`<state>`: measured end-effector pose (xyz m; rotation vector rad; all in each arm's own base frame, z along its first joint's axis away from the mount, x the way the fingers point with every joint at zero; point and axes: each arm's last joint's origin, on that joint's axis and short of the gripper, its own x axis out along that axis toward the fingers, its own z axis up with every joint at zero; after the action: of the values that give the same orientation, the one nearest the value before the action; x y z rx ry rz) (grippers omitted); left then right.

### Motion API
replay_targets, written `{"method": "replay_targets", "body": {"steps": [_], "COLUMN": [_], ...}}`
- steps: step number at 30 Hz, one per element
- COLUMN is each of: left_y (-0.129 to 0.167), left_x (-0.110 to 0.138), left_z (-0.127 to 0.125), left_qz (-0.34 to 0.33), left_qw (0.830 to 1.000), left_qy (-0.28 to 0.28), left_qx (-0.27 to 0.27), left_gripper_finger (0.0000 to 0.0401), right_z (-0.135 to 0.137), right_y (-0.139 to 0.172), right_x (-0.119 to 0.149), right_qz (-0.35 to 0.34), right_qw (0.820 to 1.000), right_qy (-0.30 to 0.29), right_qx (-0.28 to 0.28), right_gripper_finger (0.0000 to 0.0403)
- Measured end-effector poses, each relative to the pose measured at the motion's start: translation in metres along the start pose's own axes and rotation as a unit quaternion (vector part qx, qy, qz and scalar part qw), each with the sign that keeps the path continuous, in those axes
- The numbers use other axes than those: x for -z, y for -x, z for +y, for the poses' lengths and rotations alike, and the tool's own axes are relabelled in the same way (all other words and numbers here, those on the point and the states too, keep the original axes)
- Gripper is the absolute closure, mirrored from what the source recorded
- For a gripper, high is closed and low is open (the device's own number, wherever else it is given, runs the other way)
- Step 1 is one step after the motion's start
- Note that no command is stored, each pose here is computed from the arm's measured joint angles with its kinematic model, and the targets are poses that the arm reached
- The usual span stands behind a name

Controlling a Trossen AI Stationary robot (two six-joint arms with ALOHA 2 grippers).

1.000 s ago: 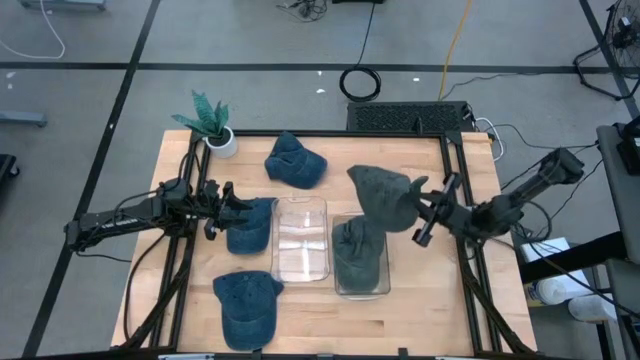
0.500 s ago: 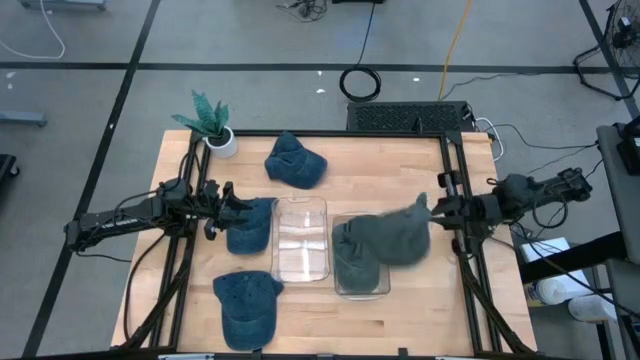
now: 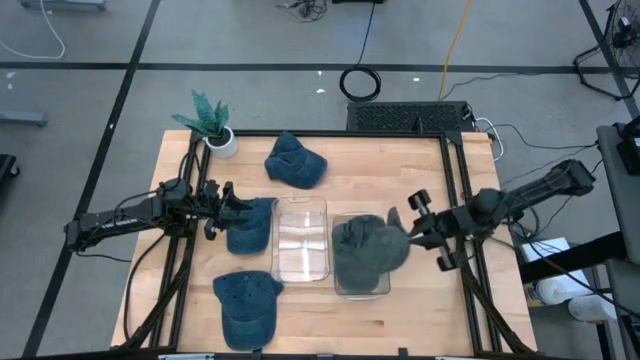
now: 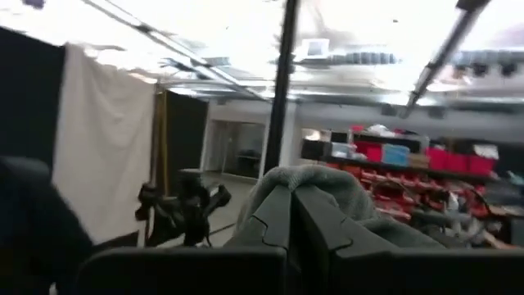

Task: Pick & Place hat
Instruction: Put the gray cap into the right transparent bin

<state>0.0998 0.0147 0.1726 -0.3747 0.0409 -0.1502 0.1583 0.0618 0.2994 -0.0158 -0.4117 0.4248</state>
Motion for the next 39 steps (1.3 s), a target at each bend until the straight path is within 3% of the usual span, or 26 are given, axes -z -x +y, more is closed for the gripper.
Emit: {"method": "replay_targets", "body": {"steps": [4,8,13,17,31,39], "left_y": [0.000,0.000,0.000,0.000,0.000,0.000], "left_x": [0.000,0.000,0.000,0.000,0.000,0.000], "left_z": [0.000,0.000,0.000,0.000,0.000,0.000], "left_qz": [0.000,0.000,0.000,0.000,0.000,0.000], "left_qw": [1.000,1.000,1.000,1.000,1.000,1.000], "left_qy": [0.000,0.000,0.000,0.000,0.000,0.000], "left_qx": [0.000,0.000,0.000,0.000,0.000,0.000], "left_gripper_finger": [0.0173,0.0174,0.0174,0.0173,0.0173,0.0173], "right_z": [0.004,0.012,0.024,0.030,0.059,0.065], "right_y": [-0.012,-0.021,-0.029,-0.037,-0.045,-0.051], "right_x": [0.011,0.018,0.029,0.044,0.041,0.058], "right_qz": [0.000,-0.003,0.071,0.133,0.096,0.086], "right_qw": [0.996,0.976,0.915,0.879,0.918,0.937], "right_qy": [-0.004,0.048,0.154,0.189,0.129,0.086], "right_qx": [0.088,0.212,0.366,0.417,0.363,0.327], "right_gripper_finger": [0.0403,0.0403,0.0403,0.0403,0.0403,0.0403]}}
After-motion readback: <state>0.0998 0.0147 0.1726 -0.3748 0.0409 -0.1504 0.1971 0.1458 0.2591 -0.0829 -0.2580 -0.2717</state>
